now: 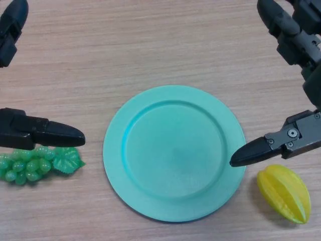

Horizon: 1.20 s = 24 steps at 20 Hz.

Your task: Pick up the green grapes and place it on the plate

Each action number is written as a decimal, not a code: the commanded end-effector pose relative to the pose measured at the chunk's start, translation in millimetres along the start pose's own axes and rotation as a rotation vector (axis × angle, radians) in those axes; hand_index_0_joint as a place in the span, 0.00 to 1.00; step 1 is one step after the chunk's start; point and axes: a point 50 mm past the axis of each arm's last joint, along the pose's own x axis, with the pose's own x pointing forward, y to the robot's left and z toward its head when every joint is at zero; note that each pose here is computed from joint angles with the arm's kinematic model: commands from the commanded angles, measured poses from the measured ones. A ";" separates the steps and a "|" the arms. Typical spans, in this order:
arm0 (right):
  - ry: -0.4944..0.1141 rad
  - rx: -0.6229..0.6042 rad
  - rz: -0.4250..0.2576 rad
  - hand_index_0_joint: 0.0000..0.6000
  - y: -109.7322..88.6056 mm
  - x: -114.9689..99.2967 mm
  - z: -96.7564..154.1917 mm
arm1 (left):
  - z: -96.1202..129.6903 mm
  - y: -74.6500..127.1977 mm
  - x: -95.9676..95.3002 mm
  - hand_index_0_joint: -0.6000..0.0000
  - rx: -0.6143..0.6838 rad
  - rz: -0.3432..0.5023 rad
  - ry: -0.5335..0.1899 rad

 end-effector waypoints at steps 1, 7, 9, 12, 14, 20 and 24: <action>-0.183 -0.065 -0.062 0.00 -9.1 -3.1 24.5 | 31.5 9.7 -3.1 1.00 0.099 0.060 -0.206; -0.184 -0.071 -0.064 0.00 -11.1 -2.2 22.2 | 28.5 11.5 -2.2 1.00 0.122 0.083 -0.208; -0.184 -0.072 -0.061 0.00 -10.6 -0.5 22.3 | 25.3 12.9 -4.7 1.00 0.137 0.090 -0.205; -0.181 -0.073 -0.060 0.00 -12.0 0.1 23.5 | 11.8 25.0 -14.1 1.00 0.237 0.112 -0.178; -0.181 -0.071 -0.064 0.00 -12.2 -0.2 23.2 | 0.5 32.7 -18.7 1.00 0.343 0.129 -0.137; -0.187 -0.067 -0.064 0.00 -9.9 0.6 23.8 | -60.5 54.3 -35.3 1.00 0.824 0.056 0.194; -0.207 -0.030 -0.078 0.00 -10.3 0.5 26.4 | -96.9 57.3 -37.9 1.00 0.962 -0.018 0.369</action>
